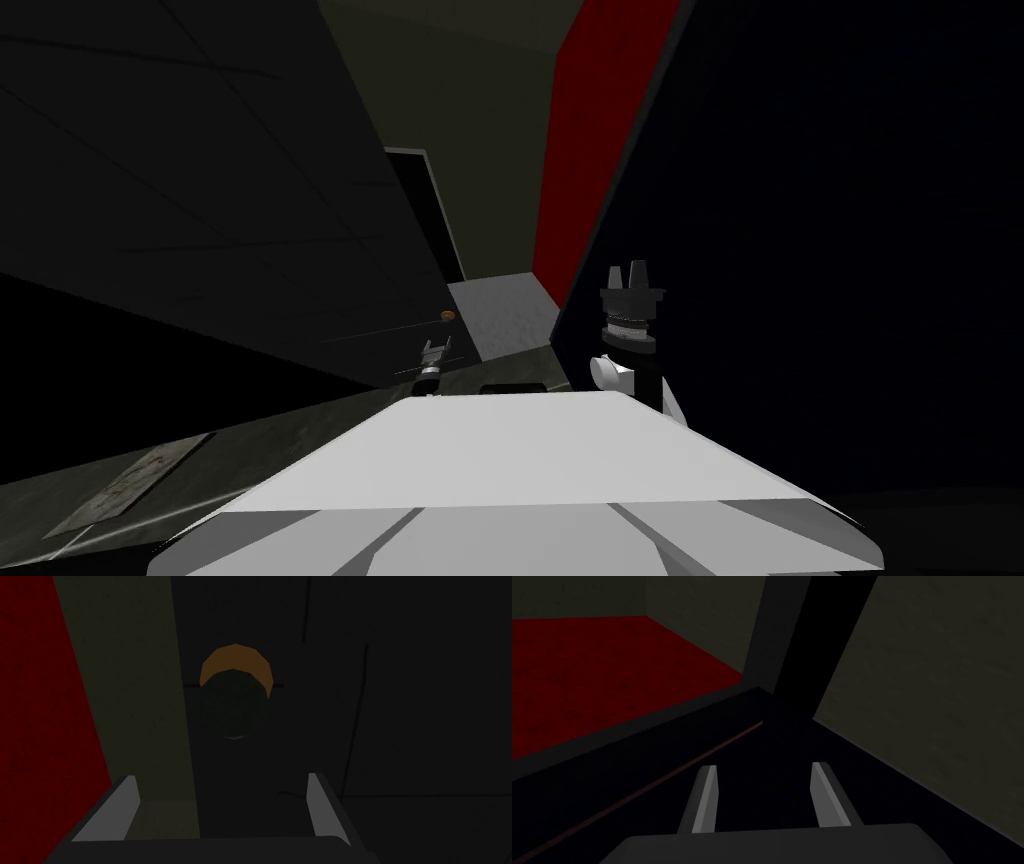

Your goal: Pull the door open

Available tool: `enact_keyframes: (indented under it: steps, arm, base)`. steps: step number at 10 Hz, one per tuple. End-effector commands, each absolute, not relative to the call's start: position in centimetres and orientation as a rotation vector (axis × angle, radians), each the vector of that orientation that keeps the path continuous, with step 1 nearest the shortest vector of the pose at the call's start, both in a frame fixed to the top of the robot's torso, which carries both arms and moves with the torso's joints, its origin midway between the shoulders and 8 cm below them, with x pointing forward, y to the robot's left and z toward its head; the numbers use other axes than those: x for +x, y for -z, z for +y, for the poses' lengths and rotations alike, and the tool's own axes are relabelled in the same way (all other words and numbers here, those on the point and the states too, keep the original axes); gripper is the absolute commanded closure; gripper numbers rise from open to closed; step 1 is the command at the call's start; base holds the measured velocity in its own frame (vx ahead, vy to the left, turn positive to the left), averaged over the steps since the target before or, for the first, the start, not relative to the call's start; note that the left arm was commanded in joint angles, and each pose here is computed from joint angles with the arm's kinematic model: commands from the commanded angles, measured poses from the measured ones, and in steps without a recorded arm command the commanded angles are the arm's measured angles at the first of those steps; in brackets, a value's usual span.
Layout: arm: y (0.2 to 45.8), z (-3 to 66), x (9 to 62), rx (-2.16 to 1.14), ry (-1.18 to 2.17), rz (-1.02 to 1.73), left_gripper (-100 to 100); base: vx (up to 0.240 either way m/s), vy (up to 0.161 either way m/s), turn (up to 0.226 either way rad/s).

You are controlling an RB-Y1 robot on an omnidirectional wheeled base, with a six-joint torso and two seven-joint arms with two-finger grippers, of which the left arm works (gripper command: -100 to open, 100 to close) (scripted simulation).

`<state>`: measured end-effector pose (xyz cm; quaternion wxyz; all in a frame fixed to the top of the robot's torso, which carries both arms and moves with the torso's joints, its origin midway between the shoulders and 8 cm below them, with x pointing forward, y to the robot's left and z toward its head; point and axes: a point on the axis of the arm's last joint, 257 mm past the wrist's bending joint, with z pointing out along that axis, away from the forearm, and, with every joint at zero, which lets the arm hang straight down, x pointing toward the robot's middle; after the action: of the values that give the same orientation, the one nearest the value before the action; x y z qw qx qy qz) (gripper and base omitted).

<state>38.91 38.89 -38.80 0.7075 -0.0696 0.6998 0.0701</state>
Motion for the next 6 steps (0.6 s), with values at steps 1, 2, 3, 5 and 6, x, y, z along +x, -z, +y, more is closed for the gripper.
enact_keyframes:
  steps: [1,2,3,5,6]
  arm:
    - [38.8,40.1,38.3,-0.165,-0.165,1.554,-100]
    - [38.9,40.7,38.0,-0.171,-0.170,1.554,-100]
    - [39.0,41.6,37.5,-0.182,-0.178,1.554,-100]
    - [39.1,42.7,36.8,-0.198,-0.187,1.553,-100]
    - [39.2,43.1,36.5,-0.205,-0.190,1.552,-100]
  base:
    - [0.176,0.014,-0.062]
    - [0.205,0.035,-0.085]
    - [0.226,0.005,-0.115]
    - [0.200,-0.002,-0.068]
    - [0.172,0.002,-0.067]
